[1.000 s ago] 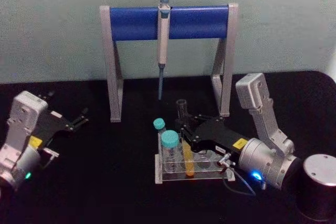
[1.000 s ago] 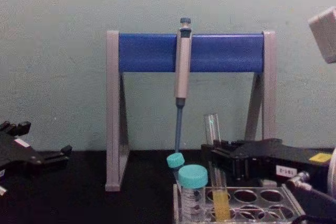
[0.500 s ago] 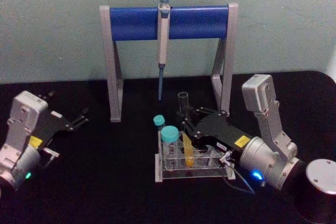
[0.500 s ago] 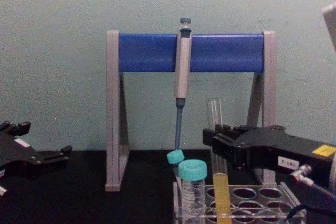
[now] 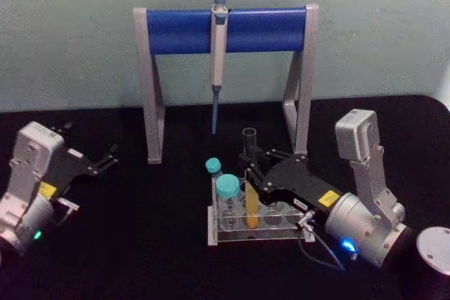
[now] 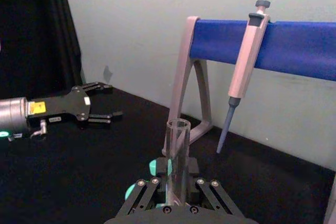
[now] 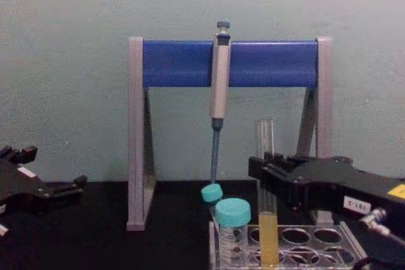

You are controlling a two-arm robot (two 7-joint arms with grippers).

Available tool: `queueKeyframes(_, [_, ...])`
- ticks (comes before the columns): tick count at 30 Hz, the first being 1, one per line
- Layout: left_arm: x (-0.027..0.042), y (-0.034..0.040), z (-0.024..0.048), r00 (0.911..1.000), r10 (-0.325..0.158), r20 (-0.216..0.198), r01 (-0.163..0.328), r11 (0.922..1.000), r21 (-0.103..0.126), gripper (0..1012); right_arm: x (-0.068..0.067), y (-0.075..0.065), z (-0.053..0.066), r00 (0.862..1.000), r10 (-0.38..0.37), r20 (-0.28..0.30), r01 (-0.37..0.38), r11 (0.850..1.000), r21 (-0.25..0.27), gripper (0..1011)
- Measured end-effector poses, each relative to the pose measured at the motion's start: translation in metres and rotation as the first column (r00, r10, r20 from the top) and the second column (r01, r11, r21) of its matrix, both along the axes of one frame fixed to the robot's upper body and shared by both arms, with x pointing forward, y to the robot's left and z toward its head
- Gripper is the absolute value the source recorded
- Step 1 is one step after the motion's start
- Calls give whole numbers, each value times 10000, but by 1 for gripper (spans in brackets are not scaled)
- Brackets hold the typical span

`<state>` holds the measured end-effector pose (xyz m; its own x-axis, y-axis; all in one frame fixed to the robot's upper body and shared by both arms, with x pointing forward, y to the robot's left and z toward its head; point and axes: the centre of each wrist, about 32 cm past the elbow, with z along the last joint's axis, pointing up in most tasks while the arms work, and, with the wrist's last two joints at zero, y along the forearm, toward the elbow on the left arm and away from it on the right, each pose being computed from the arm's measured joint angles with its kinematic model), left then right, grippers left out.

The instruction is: Pick up the test tube from the test tube rack, shake it, then place it back into the test tube rack.

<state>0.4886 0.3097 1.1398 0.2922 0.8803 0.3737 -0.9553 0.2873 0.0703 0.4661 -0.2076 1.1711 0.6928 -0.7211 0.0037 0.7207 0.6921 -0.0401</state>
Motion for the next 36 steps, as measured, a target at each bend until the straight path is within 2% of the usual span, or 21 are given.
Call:
queueKeyframes(12, [0, 0, 0, 10000, 0, 0, 0, 10000, 0, 1001, -30, -28, 40, 9993, -27, 363, 20, 9998, 182, 228])
queueKeyframes(16, [0, 0, 0, 10000, 0, 0, 0, 10000, 0, 1001, -41, -46, 98, 9985, -41, 548, 29, 9997, 231, 229])
queueKeyframes(25, [0, 0, 0, 10000, 0, 0, 0, 10000, 0, 1001, -34, -99, 322, 9949, -99, 1002, 24, 9972, 748, 229])
queueKeyframes(33, [0, 0, 0, 10000, 0, -1, 0, 10000, 0, 1001, 108, -164, 494, 9877, -526, 1472, 397, 9952, 896, 229])
queueKeyframes(36, [0, 0, 0, 10000, 0, 0, 0, 10000, 0, 1001, 221, -198, 548, 9830, -811, 1645, 685, 9944, 809, 229])
